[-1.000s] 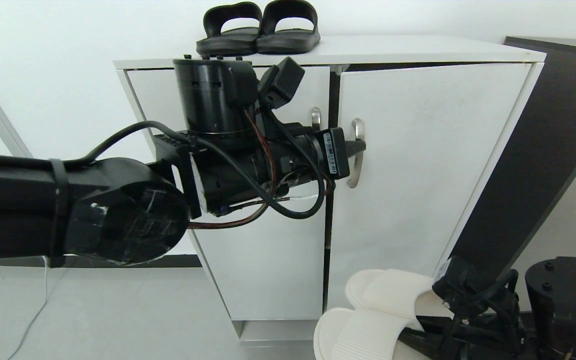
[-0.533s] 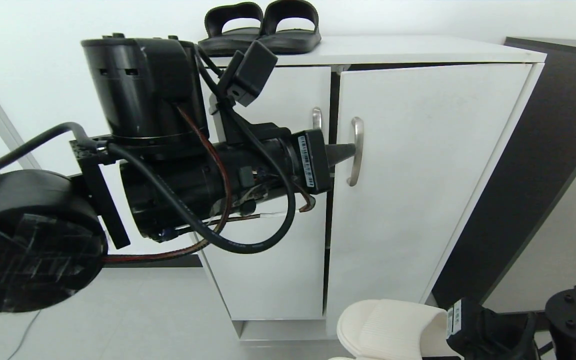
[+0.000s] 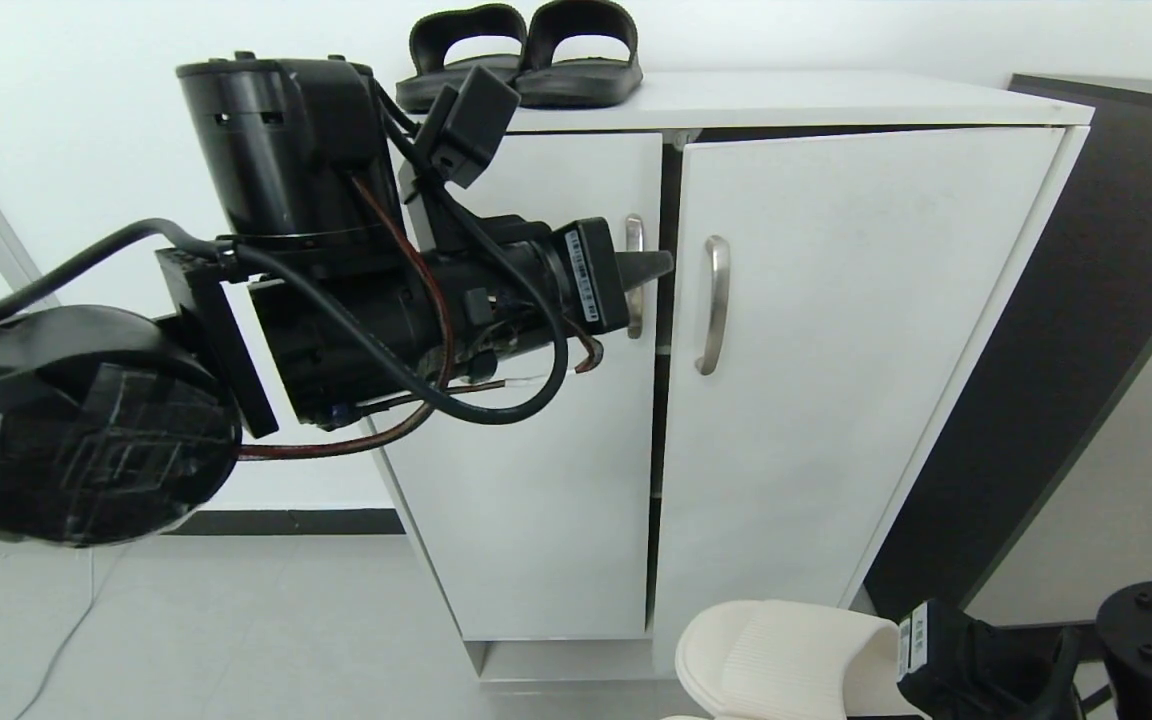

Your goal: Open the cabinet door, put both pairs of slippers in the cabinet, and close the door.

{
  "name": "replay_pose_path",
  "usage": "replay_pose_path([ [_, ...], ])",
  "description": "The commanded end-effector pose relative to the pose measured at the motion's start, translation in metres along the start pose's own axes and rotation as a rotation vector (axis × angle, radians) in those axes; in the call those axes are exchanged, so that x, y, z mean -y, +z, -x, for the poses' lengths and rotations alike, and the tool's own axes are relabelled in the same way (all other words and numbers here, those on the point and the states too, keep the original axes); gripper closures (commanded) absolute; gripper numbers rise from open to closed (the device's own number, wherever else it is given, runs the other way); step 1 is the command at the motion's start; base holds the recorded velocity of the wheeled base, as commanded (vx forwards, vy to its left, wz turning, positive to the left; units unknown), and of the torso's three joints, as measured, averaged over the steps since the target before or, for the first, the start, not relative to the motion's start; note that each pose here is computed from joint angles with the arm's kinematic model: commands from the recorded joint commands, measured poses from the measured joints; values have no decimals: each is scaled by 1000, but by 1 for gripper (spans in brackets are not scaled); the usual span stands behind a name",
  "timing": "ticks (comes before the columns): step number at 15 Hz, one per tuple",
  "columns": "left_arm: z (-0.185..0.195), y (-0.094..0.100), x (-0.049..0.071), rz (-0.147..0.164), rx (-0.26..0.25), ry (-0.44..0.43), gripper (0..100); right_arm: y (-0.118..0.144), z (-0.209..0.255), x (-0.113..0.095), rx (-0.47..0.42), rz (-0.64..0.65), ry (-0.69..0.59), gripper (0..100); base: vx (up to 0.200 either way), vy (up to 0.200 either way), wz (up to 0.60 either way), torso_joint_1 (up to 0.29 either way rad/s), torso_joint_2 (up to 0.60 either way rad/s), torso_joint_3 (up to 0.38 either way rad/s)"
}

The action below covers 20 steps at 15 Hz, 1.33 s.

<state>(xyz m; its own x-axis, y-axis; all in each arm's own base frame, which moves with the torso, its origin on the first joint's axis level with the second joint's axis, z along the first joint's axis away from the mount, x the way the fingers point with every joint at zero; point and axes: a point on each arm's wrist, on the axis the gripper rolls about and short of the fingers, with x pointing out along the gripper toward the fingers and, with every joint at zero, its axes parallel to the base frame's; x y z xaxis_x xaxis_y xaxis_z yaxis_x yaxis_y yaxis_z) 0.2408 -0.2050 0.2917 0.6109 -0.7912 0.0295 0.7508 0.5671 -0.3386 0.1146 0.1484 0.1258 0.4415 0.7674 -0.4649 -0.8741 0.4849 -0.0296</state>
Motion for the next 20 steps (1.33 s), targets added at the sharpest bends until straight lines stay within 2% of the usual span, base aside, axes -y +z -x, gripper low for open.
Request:
replay_pose_path([
  [1,-9,-2,-8,3,-6,17,100,0,0,0,0,2,-1,100,0,0,0,0,0,0],
  [2,-10,-2,-9,2,-4,18,100,0,0,0,0,2,-1,100,0,0,0,0,0,0],
  [5,-18,-1,-21,4,-2,47,100,-1,0,0,-4,1,0,100,0,0,0,0,0,0],
  [10,-31,2,-24,5,-1,48,100,-3,0,0,-10,14,4,100,0,0,0,0,0,0],
  [13,-41,3,-25,11,-24,54,100,-3,0,-1,-10,15,5,100,0,0,0,0,0,0],
  [17,-54,-5,-30,13,-40,56,100,-3,0,-3,-12,19,18,100,0,0,0,0,0,0],
  [20,-59,-3,-32,12,-30,52,100,-4,-2,-3,-21,16,22,100,0,0,0,0,0,0],
])
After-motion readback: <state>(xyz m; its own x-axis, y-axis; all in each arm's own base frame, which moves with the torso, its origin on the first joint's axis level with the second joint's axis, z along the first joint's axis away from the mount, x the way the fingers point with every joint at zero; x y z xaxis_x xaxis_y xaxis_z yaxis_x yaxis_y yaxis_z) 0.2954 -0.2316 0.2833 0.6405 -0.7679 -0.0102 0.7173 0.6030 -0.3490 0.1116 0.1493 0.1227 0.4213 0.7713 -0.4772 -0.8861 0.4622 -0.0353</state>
